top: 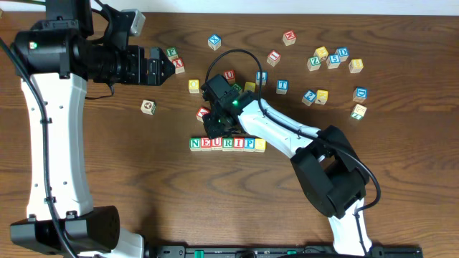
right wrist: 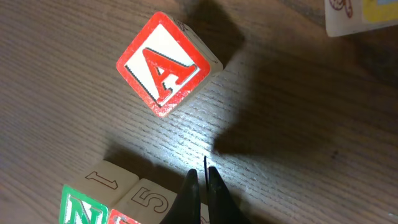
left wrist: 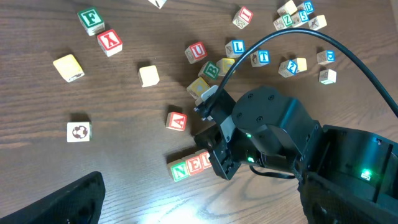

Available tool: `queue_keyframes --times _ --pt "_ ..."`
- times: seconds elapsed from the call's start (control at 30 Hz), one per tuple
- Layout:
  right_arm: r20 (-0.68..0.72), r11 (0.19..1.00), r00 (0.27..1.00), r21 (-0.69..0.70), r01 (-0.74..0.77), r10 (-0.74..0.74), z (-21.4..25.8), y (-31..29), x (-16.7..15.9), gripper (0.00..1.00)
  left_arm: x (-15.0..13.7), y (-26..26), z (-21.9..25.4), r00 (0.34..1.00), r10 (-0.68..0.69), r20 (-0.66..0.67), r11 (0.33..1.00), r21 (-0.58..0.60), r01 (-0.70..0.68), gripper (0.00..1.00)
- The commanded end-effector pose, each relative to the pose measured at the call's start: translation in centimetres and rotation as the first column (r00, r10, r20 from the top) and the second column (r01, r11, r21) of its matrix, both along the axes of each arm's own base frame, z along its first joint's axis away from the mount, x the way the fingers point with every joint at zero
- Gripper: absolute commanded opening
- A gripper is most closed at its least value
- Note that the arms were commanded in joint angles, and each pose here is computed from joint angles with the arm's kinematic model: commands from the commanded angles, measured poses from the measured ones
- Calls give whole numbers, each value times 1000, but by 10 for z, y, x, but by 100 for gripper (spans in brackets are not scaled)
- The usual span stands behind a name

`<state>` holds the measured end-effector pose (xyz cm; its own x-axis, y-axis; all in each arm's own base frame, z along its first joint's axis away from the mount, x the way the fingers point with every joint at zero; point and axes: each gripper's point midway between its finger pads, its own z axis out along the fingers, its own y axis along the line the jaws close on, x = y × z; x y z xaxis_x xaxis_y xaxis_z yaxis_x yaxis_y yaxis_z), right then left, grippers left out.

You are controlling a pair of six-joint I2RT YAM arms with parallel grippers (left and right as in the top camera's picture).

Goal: Spell out NEURIPS

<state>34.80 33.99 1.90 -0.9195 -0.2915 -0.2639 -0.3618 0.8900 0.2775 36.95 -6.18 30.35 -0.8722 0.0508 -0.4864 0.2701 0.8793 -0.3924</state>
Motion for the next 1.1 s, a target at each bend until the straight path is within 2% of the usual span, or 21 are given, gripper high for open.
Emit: queue_keyframes --times 0.0,1.07 --pt "-7 1000 1000 -7 9 -9 -4 4 -2 1 -1 0 8 1000 -12 29 1000 -1 12 98" --pt "-33 999 999 -35 30 -32 -7 2 -11 1 -1 0 8 1000 -12 29 1000 -1 12 98"
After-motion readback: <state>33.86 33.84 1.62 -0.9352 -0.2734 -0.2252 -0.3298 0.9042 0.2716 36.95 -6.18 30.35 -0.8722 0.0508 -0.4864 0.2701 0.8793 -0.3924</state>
